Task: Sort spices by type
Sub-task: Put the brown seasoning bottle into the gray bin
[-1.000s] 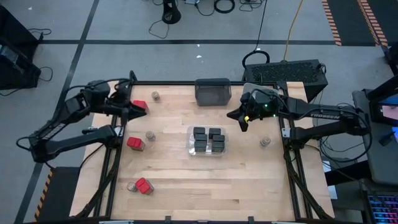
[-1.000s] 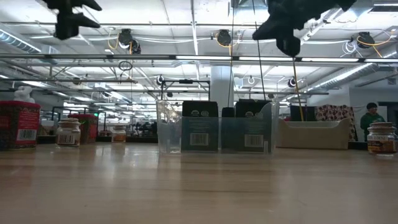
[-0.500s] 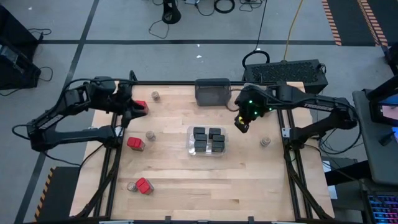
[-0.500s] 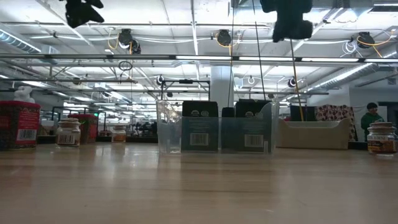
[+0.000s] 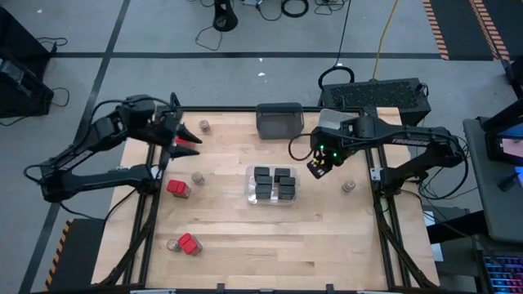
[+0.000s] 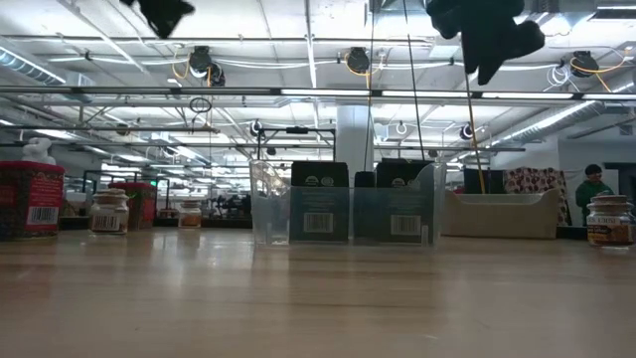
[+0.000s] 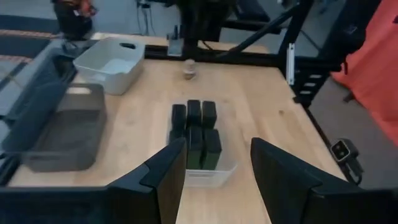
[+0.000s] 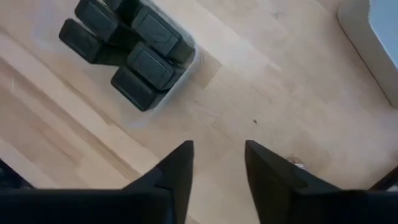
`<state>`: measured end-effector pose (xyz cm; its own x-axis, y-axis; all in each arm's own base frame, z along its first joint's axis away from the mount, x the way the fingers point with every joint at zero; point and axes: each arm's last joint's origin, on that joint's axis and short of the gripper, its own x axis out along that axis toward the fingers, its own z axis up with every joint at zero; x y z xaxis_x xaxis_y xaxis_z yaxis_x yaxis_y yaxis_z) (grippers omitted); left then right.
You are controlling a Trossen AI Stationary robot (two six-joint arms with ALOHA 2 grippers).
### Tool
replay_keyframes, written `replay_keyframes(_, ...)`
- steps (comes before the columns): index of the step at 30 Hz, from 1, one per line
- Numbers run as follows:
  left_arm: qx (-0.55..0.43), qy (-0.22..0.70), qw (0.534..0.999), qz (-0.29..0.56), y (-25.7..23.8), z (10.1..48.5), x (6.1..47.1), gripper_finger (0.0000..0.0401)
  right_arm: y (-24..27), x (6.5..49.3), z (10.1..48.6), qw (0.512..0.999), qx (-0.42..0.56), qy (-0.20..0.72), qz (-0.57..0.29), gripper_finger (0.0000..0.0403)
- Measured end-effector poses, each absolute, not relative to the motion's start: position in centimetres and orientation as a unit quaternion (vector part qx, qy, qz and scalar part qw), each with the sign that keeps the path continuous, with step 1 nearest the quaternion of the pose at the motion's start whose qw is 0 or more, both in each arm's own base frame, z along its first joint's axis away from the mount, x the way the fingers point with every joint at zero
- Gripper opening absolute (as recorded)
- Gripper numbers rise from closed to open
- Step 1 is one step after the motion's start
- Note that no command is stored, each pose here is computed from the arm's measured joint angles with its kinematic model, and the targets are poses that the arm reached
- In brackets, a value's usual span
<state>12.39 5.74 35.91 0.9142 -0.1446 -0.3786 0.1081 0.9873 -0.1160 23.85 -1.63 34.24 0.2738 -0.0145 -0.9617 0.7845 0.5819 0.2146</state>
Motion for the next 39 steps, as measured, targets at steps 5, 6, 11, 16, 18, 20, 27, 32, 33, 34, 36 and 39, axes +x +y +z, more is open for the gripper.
replay_keyframes(5, -0.089, 0.194, 0.972, -0.104, 7.1, 33.8, 13.0, 0.0184, -1.1, 23.6, 34.0, 0.700, 0.361, 0.540, -0.296, 0.0181)
replay_keyframes(6, -0.093, 0.187, 0.971, -0.114, 7.2, 33.8, 13.0, 0.0184, -1.0, 23.6, 33.8, 0.699, 0.359, 0.541, -0.300, 0.0189)
replay_keyframes(11, -0.103, 0.164, 0.975, -0.112, 8.0, 34.1, 13.0, 0.0184, -0.6, 23.4, 32.7, 0.689, 0.347, 0.557, -0.306, 0.0217)
replay_keyframes(16, -0.125, 0.139, 0.977, -0.100, 8.2, 34.8, 13.1, 0.0184, -0.6, 23.2, 32.1, 0.688, 0.324, 0.579, -0.293, 0.0232)
replay_keyframes(18, -0.134, 0.129, 0.978, -0.094, 8.3, 35.1, 13.2, 0.0184, -0.6, 23.0, 31.9, 0.687, 0.311, 0.591, -0.285, 0.0235)
replay_keyframes(20, -0.143, 0.122, 0.979, -0.084, 8.4, 35.4, 13.3, 0.0184, -0.6, 22.5, 31.7, 0.687, 0.298, 0.601, -0.279, 0.0238)
replay_keyframes(27, -0.167, 0.117, 0.978, -0.043, 8.6, 35.6, 13.5, 0.0184, -0.5, 19.9, 29.6, 0.703, 0.286, 0.597, -0.260, 0.0240)
replay_keyframes(32, -0.169, 0.119, 0.978, -0.022, 8.5, 35.5, 13.7, 0.0184, -0.5, 17.9, 26.7, 0.671, 0.284, 0.624, -0.281, 0.0240)
replay_keyframes(33, -0.172, 0.120, 0.978, -0.016, 8.5, 35.5, 13.7, 0.0184, -0.5, 17.7, 26.1, 0.662, 0.283, 0.632, -0.287, 0.0240)
replay_keyframes(34, -0.173, 0.120, 0.978, -0.011, 8.5, 35.5, 13.7, 0.0184, -0.5, 17.4, 25.4, 0.654, 0.281, 0.640, -0.291, 0.0240)
replay_keyframes(36, -0.174, 0.120, 0.977, -0.004, 8.6, 35.5, 13.7, 0.0184, -0.5, 17.2, 24.2, 0.639, 0.272, 0.656, -0.295, 0.0240)
replay_keyframes(39, -0.176, 0.123, 0.977, -0.002, 8.7, 35.4, 13.8, 0.0184, -0.7, 17.1, 22.8, 0.628, 0.256, 0.675, -0.292, 0.0241)
